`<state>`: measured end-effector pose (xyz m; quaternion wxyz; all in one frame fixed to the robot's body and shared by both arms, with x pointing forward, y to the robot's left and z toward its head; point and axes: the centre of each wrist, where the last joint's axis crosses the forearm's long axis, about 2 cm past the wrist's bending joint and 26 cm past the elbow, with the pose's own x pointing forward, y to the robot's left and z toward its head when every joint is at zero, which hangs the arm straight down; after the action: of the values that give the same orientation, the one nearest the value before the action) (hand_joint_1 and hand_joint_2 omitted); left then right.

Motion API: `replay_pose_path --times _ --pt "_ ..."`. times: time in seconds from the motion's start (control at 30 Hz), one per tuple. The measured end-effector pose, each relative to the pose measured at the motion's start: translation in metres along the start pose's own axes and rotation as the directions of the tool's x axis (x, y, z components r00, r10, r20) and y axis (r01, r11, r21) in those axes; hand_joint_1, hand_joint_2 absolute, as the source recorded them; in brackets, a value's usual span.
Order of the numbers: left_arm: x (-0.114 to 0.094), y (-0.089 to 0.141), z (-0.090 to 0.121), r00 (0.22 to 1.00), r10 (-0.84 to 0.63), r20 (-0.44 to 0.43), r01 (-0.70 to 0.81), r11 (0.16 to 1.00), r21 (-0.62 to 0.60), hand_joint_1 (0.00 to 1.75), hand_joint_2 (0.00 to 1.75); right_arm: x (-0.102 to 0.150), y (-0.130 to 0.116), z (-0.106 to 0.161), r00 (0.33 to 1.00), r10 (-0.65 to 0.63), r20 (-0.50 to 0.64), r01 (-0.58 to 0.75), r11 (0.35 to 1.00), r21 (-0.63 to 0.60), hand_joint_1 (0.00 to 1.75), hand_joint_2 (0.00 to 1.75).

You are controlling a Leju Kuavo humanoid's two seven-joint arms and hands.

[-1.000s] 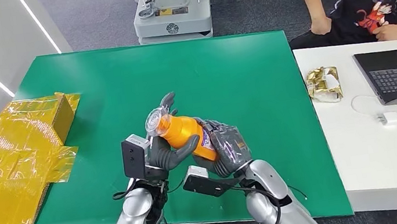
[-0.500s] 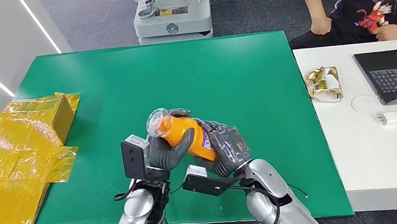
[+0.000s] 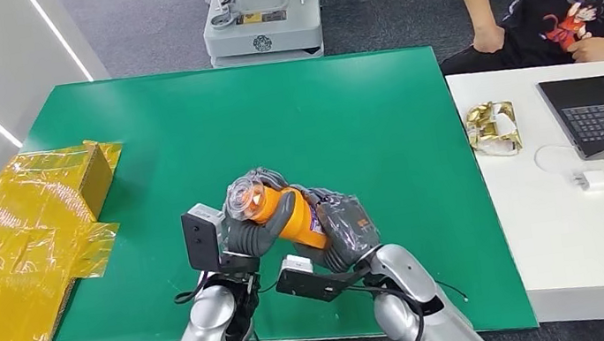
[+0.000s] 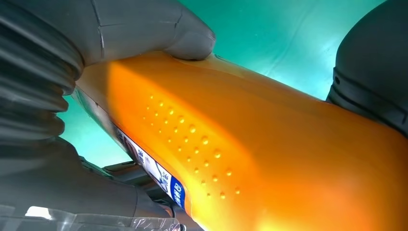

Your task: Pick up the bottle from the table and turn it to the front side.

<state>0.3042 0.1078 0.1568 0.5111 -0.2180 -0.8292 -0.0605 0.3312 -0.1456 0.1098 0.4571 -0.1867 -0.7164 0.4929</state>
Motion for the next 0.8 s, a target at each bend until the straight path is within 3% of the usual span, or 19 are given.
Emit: replay_pose_path --times 0.3,0.33,0.47,0.8 --pt "0.001 -0.001 0.0 1.0 -0.001 0.005 0.001 1.0 0.006 1.75 1.75 0.002 0.0 0.001 1.0 0.009 -0.006 -0.009 0.999 -0.048 1.75 1.75" --pt "0.001 -0.001 -0.001 1.0 -0.001 0.006 0.001 1.0 0.006 1.75 1.75 0.002 0.0 0.001 1.0 0.01 -0.005 -0.01 0.998 -0.055 1.68 1.75" --pt "0.002 -0.002 -0.001 1.0 0.0 0.011 0.0 1.0 0.007 1.75 1.75 0.003 -0.001 0.002 1.0 0.01 -0.003 -0.01 0.997 -0.074 0.0 1.75" --pt "0.007 -0.003 -0.005 0.999 0.001 0.048 -0.004 0.999 0.047 1.75 1.75 0.015 -0.005 0.009 0.999 -0.021 0.032 0.028 0.97 -0.241 0.0 1.75"
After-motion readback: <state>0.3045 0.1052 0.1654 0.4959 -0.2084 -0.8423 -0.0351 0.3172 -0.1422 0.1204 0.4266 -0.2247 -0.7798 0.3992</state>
